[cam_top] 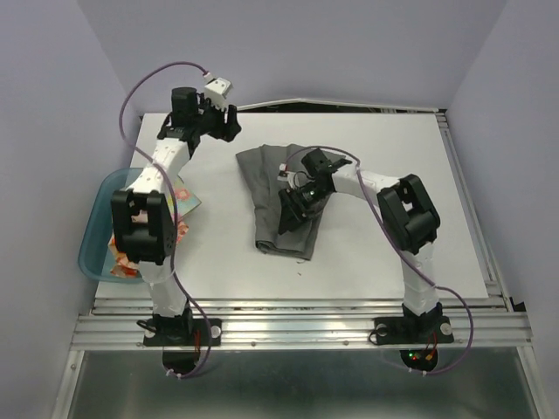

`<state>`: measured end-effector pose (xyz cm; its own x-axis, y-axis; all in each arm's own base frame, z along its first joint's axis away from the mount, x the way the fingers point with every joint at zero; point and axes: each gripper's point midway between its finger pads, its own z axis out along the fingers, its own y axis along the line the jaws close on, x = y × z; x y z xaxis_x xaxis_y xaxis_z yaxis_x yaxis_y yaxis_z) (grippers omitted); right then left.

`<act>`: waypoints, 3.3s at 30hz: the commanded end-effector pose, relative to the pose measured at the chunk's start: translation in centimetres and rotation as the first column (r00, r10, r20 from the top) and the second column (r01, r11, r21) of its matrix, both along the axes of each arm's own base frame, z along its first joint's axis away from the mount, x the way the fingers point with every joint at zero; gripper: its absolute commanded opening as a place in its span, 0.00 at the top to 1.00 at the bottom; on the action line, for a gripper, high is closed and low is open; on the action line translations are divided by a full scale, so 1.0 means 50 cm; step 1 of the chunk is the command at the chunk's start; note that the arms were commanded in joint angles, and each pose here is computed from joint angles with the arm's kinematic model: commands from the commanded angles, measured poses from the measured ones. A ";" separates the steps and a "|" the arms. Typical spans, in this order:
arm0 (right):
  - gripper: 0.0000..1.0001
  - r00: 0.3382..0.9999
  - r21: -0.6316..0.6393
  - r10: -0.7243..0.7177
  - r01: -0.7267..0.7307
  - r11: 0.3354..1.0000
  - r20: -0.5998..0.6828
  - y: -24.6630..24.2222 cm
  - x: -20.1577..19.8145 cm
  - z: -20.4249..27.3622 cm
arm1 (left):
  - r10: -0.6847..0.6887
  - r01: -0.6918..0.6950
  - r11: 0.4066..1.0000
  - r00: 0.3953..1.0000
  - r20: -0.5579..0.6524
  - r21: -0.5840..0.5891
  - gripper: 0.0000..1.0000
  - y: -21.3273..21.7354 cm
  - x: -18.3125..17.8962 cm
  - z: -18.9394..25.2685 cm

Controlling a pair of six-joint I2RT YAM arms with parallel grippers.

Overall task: Fold and stack the skirts
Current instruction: Fold the skirt

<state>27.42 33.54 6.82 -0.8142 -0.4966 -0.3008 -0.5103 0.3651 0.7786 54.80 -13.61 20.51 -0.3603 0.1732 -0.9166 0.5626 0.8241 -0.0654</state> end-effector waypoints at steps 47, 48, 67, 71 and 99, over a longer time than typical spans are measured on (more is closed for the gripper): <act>0.39 0.984 -0.160 -0.178 0.174 0.972 -0.013 -0.142 0.043 -0.129 | -0.803 0.534 0.265 0.583 -0.123 0.803 1.00 -0.273 -0.633 -0.322; 0.39 0.984 -0.152 -0.180 0.177 0.972 -0.004 -0.139 0.048 -0.120 | -0.813 0.591 0.237 0.555 -0.175 0.771 1.00 -0.267 -0.658 -0.325; 0.14 0.857 0.129 -0.423 0.403 0.906 0.293 -0.144 0.443 0.110 | -0.847 0.896 0.155 0.337 -0.411 0.416 1.00 -0.292 -0.807 -0.198; 0.15 0.868 0.086 -0.413 0.406 0.910 0.277 -0.109 0.467 0.032 | -0.840 0.930 0.150 0.300 -0.453 0.336 1.00 -0.310 -0.821 -0.168; 0.65 0.997 0.098 -0.078 0.078 0.992 -0.003 -0.007 0.122 -0.080 | -0.756 0.773 0.346 0.566 -0.331 0.531 1.00 -0.378 -0.473 -0.112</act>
